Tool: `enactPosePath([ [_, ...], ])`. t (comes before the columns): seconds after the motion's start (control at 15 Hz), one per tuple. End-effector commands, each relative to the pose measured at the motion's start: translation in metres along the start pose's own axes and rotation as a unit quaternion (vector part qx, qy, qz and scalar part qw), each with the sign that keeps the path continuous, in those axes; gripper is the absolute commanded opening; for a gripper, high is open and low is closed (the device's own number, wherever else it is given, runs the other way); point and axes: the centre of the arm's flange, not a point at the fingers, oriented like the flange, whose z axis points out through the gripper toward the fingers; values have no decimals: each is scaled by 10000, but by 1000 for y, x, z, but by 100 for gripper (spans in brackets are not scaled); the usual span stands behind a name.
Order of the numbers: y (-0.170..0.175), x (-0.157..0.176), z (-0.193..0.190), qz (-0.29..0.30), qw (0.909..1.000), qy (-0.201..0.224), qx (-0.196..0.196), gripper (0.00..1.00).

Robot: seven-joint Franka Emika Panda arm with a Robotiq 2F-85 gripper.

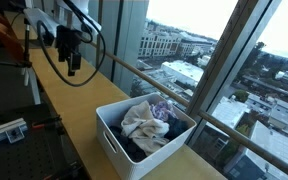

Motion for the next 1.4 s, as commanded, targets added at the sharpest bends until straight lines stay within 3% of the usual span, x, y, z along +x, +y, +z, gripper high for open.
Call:
enactPosePath([
  [0.0,0,0,0,0,10000,0,0,100],
  [0.13,6,7,0,0,10000,10,-39,100],
  [0.4,25,54,-19,-41,9992,345,-182,100],
  [0.87,126,168,-46,-28,9914,1047,-786,100],
  [1.07,169,199,-26,-40,9893,1067,-993,100],
  [1.33,205,221,35,-133,9896,970,-1056,100],
])
